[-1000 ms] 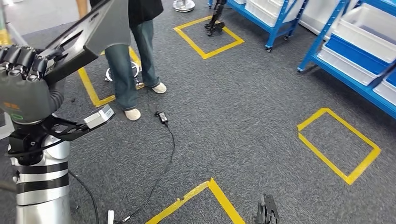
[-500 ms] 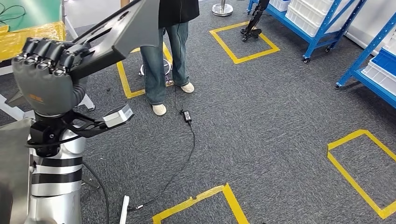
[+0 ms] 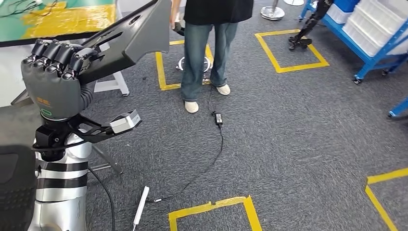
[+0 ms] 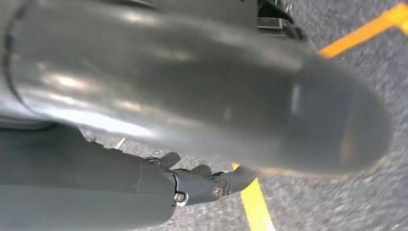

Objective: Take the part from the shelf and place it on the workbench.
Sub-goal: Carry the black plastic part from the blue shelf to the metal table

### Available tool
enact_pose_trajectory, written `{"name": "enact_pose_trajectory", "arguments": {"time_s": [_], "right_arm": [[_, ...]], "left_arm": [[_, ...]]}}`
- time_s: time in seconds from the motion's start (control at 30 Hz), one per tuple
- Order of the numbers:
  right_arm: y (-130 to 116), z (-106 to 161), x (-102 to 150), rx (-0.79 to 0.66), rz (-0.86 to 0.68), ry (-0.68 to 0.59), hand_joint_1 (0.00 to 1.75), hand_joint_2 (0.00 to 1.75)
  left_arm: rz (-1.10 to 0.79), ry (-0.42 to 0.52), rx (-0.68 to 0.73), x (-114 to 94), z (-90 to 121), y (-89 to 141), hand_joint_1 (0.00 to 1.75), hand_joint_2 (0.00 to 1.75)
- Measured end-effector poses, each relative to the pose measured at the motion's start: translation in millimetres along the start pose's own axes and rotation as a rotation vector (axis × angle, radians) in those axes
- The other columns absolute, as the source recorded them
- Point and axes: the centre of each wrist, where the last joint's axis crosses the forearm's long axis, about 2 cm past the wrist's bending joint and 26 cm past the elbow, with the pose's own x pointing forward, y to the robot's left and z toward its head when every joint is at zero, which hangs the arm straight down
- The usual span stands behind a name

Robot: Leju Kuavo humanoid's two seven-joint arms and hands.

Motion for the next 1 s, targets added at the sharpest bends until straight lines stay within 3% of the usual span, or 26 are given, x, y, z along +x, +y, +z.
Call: {"name": "enact_pose_trajectory", "arguments": {"time_s": [1.0], "right_arm": [[-5.9, -0.4, 1.7, -0.003, 0.086, -0.01, 0.0, 0.0]], "left_arm": [[0.016, 0.003, 0.001, 0.7, 1.4, -3.0, 1.75, 1.75]]}}
